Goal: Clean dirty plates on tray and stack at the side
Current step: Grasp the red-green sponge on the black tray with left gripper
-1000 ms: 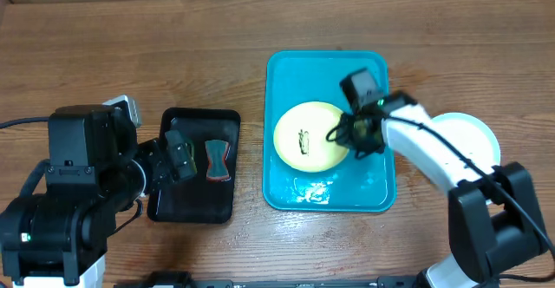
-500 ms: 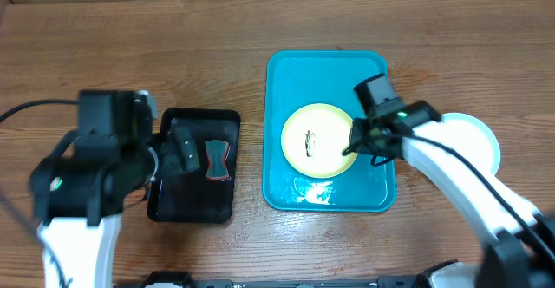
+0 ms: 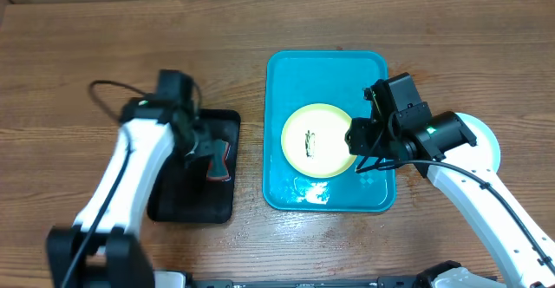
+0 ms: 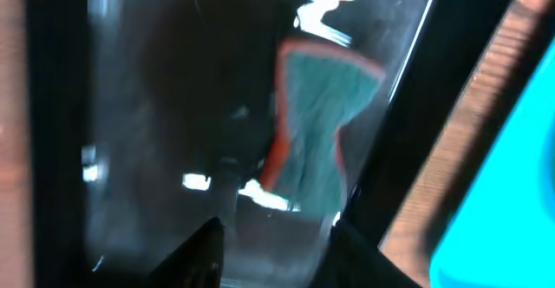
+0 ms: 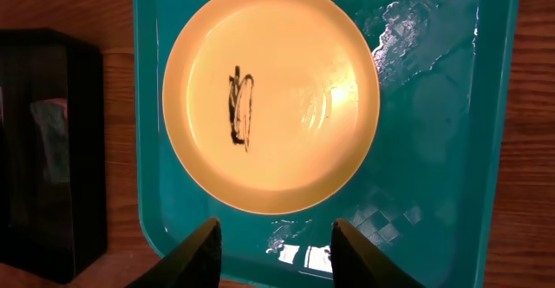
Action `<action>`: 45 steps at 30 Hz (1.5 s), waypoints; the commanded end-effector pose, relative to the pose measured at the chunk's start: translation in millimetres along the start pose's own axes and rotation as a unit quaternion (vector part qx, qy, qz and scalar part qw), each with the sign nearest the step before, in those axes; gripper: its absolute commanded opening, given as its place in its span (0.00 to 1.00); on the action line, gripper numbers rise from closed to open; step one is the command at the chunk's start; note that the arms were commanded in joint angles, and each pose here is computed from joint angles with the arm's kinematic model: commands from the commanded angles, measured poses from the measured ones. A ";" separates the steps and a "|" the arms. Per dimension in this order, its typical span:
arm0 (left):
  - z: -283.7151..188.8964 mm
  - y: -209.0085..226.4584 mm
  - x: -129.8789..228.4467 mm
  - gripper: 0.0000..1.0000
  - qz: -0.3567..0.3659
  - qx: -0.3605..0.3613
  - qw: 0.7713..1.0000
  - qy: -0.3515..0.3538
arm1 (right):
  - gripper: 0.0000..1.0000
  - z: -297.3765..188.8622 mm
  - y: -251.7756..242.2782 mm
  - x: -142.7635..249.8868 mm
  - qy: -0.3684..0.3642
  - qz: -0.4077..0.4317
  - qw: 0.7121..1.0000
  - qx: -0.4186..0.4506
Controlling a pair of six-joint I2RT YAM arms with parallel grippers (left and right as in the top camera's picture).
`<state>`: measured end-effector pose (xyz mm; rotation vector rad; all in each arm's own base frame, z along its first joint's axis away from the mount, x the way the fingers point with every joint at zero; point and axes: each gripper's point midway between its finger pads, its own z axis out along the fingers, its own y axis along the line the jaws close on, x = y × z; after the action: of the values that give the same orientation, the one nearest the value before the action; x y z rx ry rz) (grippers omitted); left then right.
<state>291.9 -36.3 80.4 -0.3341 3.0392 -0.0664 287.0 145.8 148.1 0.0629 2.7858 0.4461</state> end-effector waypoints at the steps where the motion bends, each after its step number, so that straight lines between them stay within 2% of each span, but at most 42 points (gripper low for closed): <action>1: 28.7 -19.1 0.7 0.40 0.025 -0.008 0.999 0.019 | 0.43 -2.0 4.3 -1.5 -0.001 -0.004 1.000 -0.011; 3: 43.4 -21.0 -1.7 0.39 0.022 -0.028 0.999 0.021 | 0.43 -2.0 4.4 -1.5 -0.002 -0.004 1.000 -0.011; 5: 55.9 -10.8 -1.3 0.34 -0.028 -0.065 0.997 0.027 | 0.43 -2.0 4.5 -1.5 -0.001 -0.004 1.000 -0.011; 8: 72.1 -6.5 0.5 0.16 -0.058 -0.073 0.995 0.046 | 0.43 -2.0 4.4 -1.2 -0.001 -0.004 1.000 -0.011; 9: 79.1 -6.7 1.5 0.04 -0.060 -0.071 0.994 0.055 | 0.43 -2.0 4.2 -0.9 0.000 -0.004 1.000 -0.011; 16: 86.4 -11.0 -5.2 0.04 -0.059 -0.062 0.995 0.055 | 0.43 -2.0 4.2 -1.0 0.000 -0.004 1.000 -0.011; 19: 69.4 -24.2 -16.4 0.04 -0.041 -0.035 0.997 0.052 | 0.43 -2.0 4.1 -0.8 0.000 -0.004 1.000 -0.011; 27: 26.7 -28.6 -28.5 0.04 -0.029 -0.042 0.997 0.058 | 0.43 -2.0 4.1 -0.8 0.000 -0.004 1.000 -0.011; 28: 26.6 -28.1 -27.5 0.09 -0.024 -0.042 0.997 0.060 | 0.43 -2.0 4.1 -0.8 0.000 -0.004 1.000 -0.011; 30: 29.1 -26.6 -23.5 0.11 -0.021 -0.045 0.997 0.066 | 0.43 -2.0 4.1 -0.8 0.000 -0.004 1.000 -0.011; 33: 33.4 -23.1 -17.3 0.04 -0.021 -0.051 0.996 0.075 | 0.43 -2.0 4.1 -0.7 0.000 -0.004 1.000 -0.010; 40: 52.9 -13.7 -4.1 0.04 -0.024 -0.066 0.994 0.083 | 0.43 -2.0 3.7 0.1 0.002 -0.004 1.000 -0.010; 41: 57.4 -13.6 -2.0 0.06 -0.024 -0.064 0.994 0.084 | 0.43 -2.0 3.7 0.1 0.002 -0.004 1.000 -0.010; 45: 76.4 -16.2 5.3 0.24 -0.024 -0.046 0.995 0.081 | 0.43 -2.0 3.8 0.0 0.002 -0.003 1.000 -0.010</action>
<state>308.1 -55.3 19.1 -0.4376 3.1749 0.0665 284.4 147.6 147.8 0.0543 2.7958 0.4633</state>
